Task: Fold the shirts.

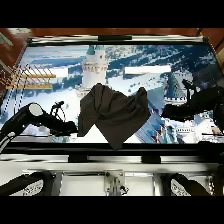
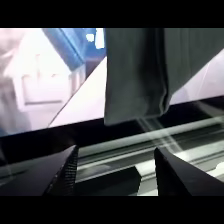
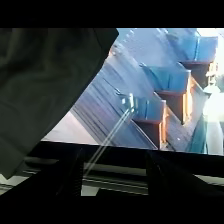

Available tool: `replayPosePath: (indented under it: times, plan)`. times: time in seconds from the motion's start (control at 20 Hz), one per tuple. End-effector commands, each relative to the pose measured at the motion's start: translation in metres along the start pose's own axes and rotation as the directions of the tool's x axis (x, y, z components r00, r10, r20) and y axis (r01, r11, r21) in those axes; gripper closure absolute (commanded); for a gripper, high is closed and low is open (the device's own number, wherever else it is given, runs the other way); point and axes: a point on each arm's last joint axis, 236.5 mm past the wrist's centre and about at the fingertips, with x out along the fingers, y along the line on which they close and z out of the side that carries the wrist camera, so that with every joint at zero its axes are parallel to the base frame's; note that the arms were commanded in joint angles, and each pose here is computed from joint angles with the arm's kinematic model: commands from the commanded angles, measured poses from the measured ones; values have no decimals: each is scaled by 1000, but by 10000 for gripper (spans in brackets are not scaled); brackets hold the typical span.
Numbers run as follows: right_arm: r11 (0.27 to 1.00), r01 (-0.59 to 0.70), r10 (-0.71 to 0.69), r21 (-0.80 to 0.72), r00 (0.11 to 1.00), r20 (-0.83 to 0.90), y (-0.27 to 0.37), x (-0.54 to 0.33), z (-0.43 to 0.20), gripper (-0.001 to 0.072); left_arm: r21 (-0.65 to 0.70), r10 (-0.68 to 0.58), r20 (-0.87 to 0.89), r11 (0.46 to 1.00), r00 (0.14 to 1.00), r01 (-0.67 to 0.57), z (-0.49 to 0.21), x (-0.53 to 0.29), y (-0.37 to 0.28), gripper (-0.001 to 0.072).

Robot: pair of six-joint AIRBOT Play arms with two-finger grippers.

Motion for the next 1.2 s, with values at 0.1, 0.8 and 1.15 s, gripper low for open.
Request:
replayPosePath:
  times: [0.1, 0.8, 1.15]
  plan:
    - [999, -40, 40, 36, 999, 10, 8, 2, 1, 210, -69, -51, 63, 996, 997, 55, 15, 19, 2, 210]
    - [994, -71, 71, 86, 997, -3, 14, 5, -3, 208, -155, -83, 35, 984, 996, 87, 22, 51, 0, 675]
    - [982, -164, 178, 96, 971, -159, 43, 73, -70, 162, 4, -101, 38, 995, 994, 101, 19, 29, -15, 674]
